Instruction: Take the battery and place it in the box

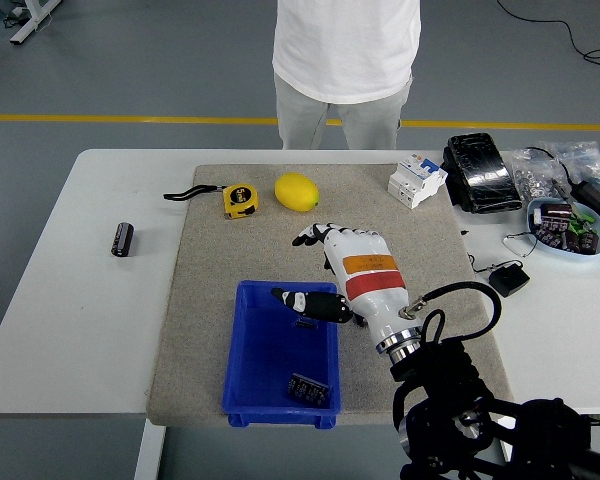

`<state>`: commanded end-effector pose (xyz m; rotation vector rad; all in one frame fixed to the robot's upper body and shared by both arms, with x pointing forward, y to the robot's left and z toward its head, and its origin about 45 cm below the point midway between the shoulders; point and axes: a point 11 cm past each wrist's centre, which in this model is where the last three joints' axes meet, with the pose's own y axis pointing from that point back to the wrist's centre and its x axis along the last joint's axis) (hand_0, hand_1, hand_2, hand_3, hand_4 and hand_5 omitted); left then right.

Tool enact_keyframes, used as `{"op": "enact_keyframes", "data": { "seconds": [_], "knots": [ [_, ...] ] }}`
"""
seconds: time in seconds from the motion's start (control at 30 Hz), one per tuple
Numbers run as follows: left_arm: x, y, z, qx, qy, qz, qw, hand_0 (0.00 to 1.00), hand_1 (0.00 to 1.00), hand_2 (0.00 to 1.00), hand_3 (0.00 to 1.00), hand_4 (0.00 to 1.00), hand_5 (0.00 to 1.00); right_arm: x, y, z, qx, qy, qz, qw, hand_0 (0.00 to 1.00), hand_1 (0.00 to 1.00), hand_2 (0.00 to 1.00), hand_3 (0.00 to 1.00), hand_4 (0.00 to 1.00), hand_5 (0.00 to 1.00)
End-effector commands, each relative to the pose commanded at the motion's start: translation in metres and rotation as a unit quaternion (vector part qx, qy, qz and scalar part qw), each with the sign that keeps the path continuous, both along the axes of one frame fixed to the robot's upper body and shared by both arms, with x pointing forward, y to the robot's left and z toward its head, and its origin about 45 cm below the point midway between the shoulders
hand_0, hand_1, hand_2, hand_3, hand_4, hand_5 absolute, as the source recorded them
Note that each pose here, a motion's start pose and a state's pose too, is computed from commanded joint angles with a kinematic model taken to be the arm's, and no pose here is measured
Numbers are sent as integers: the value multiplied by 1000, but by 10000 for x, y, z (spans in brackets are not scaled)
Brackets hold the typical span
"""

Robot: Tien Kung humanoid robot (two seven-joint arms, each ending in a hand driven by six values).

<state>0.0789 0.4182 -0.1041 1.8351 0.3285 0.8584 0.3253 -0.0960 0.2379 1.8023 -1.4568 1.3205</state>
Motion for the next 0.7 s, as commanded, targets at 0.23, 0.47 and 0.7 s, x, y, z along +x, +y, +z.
{"op": "enact_keyframes", "data": {
  "seconds": [0.23,0.47,0.7],
  "knots": [
    [27,-11,1,-1,-4,1,1000,686,660,710,620,641,649,125,-395,-19,-97,-40,45,993,468,593,695,637,998,382],
    [31,-29,-5,-3,-4,-1,1000,686,662,711,621,641,649,44,-468,-103,-181,-66,120,974,591,644,705,648,998,331],
    [35,-57,-13,-8,-6,0,1000,686,667,714,620,640,649,123,-554,-160,-223,-87,146,960,594,632,705,620,974,280]
  ]
}}
